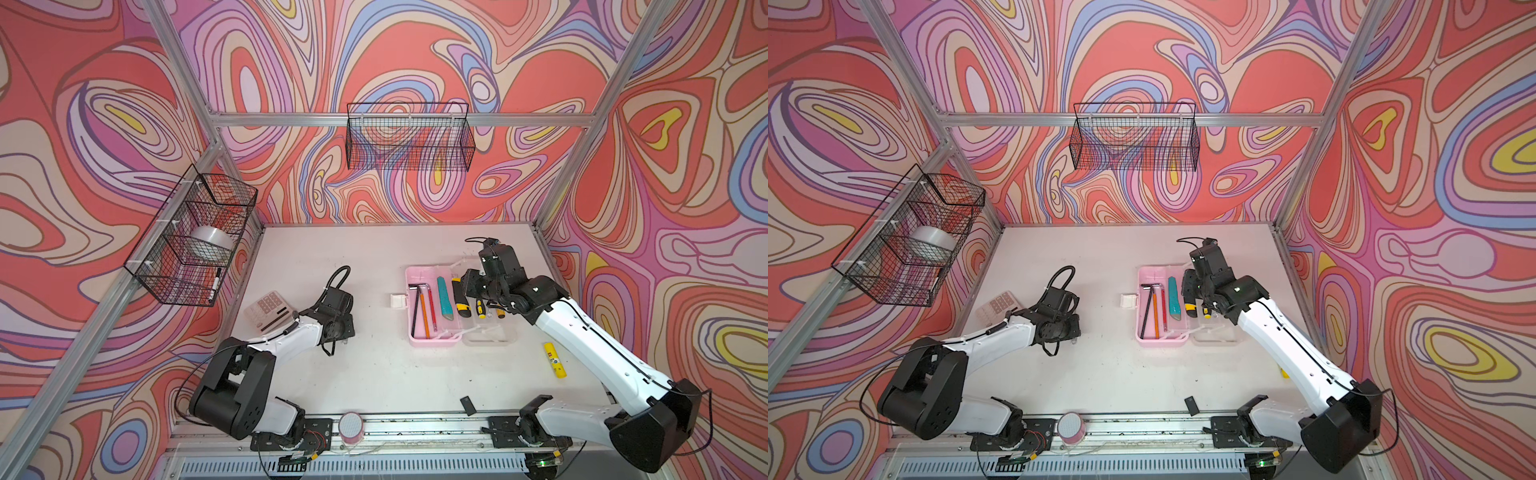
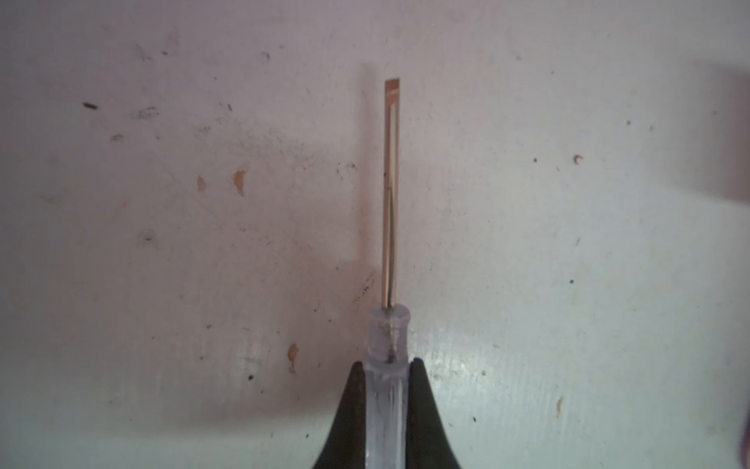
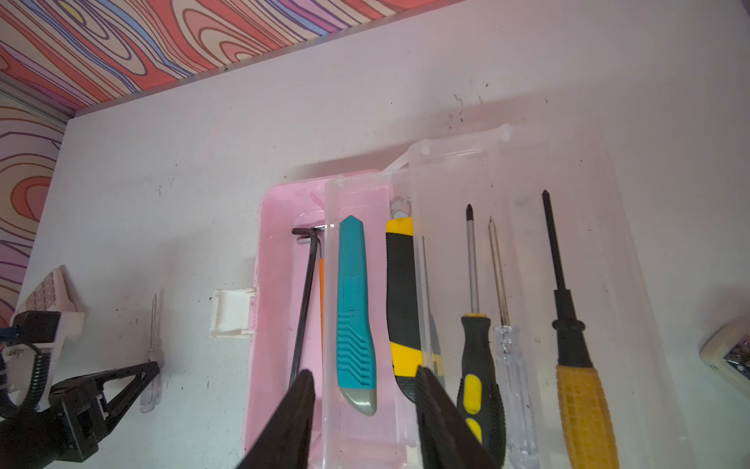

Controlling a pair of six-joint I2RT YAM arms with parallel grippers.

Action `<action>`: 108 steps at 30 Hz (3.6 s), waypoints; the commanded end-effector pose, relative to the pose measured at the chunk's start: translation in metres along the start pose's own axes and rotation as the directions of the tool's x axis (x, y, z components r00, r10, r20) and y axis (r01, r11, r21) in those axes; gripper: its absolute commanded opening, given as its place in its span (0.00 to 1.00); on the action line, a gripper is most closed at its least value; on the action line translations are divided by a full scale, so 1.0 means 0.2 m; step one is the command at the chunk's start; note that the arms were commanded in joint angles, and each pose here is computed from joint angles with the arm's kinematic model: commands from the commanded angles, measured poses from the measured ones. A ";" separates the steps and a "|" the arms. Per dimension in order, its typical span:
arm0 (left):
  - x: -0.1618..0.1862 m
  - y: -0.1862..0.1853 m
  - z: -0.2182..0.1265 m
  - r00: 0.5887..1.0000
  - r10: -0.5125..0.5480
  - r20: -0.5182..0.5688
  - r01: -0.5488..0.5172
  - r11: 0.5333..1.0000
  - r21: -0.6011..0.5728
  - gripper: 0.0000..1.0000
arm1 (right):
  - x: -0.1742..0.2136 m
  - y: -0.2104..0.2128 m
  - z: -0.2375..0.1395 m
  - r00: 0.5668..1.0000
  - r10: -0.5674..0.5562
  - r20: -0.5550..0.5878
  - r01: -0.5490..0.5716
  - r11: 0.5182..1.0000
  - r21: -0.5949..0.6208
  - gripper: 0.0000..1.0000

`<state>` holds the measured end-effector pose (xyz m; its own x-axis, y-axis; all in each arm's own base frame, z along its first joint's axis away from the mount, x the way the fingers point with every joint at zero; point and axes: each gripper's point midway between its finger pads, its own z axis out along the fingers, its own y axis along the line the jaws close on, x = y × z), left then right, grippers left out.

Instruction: Pack the tool kit

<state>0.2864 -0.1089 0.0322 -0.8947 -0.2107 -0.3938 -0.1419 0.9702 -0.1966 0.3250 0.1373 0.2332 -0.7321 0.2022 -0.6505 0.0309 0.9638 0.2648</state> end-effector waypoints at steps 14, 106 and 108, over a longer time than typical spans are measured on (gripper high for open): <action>-0.19 -0.68 -0.70 0.973 -0.123 0.196 0.014 0.877 0.481 0.00 | -0.20 0.03 -0.23 0.979 0.091 0.183 -0.076 0.993 -0.086 0.42; -0.63 -1.26 -0.40 0.922 0.260 0.288 -0.313 0.937 0.158 0.52 | 0.04 -0.13 -0.51 0.963 0.144 0.228 -0.104 0.978 -0.179 0.44; -0.66 -1.20 -0.30 0.926 0.272 0.262 -0.311 0.943 0.119 0.51 | 0.06 -0.15 -0.49 0.970 0.134 0.204 -0.109 0.985 -0.133 0.44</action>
<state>0.4149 -0.3330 0.2451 -0.6939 -0.1349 -0.7073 0.2098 0.9018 -0.3779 0.2509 0.0951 0.2858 -0.5587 0.3346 -0.7589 -0.0060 0.9134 0.4071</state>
